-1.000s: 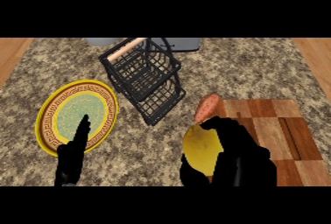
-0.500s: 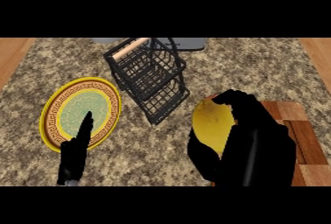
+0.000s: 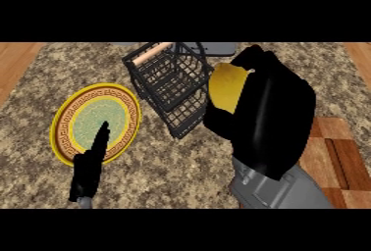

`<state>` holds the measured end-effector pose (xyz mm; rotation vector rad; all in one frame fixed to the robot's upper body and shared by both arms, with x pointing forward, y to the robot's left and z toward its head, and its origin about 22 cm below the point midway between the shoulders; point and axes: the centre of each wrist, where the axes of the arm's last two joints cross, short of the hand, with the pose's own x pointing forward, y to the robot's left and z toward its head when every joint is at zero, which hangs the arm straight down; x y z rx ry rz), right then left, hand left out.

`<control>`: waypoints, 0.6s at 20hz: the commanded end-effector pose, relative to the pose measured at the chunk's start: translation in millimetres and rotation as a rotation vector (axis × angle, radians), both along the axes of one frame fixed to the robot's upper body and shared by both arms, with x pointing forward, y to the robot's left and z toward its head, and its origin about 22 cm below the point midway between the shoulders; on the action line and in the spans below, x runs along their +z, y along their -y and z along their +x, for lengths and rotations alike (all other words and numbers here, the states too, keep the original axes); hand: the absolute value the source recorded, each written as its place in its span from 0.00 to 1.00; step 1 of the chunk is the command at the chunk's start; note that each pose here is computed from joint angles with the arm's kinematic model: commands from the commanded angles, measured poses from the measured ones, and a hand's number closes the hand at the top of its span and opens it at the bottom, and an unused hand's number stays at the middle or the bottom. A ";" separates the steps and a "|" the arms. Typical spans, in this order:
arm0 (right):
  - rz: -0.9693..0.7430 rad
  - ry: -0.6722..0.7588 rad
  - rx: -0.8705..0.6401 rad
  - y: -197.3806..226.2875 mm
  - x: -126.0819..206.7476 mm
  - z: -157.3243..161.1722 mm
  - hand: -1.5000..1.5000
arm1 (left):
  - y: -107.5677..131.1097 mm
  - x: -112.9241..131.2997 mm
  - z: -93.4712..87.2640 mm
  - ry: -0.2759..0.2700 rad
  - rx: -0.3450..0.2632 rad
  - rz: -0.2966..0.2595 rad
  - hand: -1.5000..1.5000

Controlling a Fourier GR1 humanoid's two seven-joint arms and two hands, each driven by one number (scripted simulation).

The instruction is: Pick the lemon from the cutting board and place it in the tiered basket

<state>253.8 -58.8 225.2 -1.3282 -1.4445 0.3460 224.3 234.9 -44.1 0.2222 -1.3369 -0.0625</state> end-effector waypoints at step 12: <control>0.114 -0.244 -0.213 -37.4 6.4 89.2 1.00 | 2.4 -13.0 -9.5 -0.038 -0.009 0.005 0.50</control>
